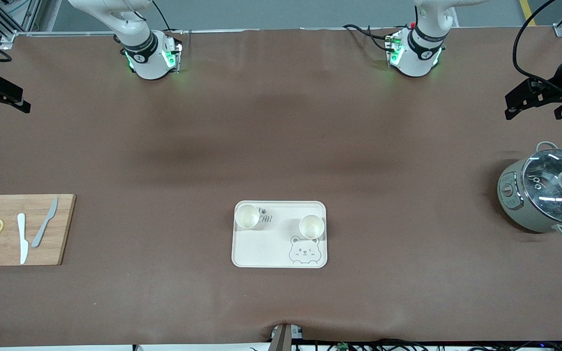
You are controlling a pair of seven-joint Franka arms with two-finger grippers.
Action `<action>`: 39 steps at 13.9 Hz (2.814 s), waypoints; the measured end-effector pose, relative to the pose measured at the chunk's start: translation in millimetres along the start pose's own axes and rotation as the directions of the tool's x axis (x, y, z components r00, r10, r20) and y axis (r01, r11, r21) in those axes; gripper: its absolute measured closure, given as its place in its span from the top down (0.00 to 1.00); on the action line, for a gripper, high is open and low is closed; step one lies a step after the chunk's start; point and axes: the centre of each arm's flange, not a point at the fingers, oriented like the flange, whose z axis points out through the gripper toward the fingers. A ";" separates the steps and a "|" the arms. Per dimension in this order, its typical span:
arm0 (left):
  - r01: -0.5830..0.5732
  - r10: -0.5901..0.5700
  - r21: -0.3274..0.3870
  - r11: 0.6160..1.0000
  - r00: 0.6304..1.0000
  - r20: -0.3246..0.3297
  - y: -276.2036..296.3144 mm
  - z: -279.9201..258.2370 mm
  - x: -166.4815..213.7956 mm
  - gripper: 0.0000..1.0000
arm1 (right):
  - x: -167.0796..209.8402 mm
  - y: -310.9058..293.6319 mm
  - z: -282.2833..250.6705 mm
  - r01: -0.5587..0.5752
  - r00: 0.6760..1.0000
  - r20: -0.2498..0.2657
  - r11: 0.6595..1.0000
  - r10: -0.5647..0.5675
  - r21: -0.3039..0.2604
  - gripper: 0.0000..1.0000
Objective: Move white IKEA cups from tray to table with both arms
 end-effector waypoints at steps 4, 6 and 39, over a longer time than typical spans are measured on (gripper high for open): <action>-0.002 0.002 0.000 1.000 1.000 0.000 0.8 0.1 0.0 1.00 | -0.2 0.5 0.1 -0.001 1.000 0.001 1.000 0.001 0.000 1.00; -0.003 0.003 0.000 1.000 1.000 0.001 1.8 0.3 0.0 1.00 | -0.3 1.2 0.1 -0.003 1.000 0.001 1.000 0.003 0.000 1.00; 0.145 -0.137 -0.096 0.985 0.987 0.079 231.5 210.8 85.3 1.00 | -6.8 19.5 2.0 -0.041 0.999 0.034 0.999 0.041 0.007 1.00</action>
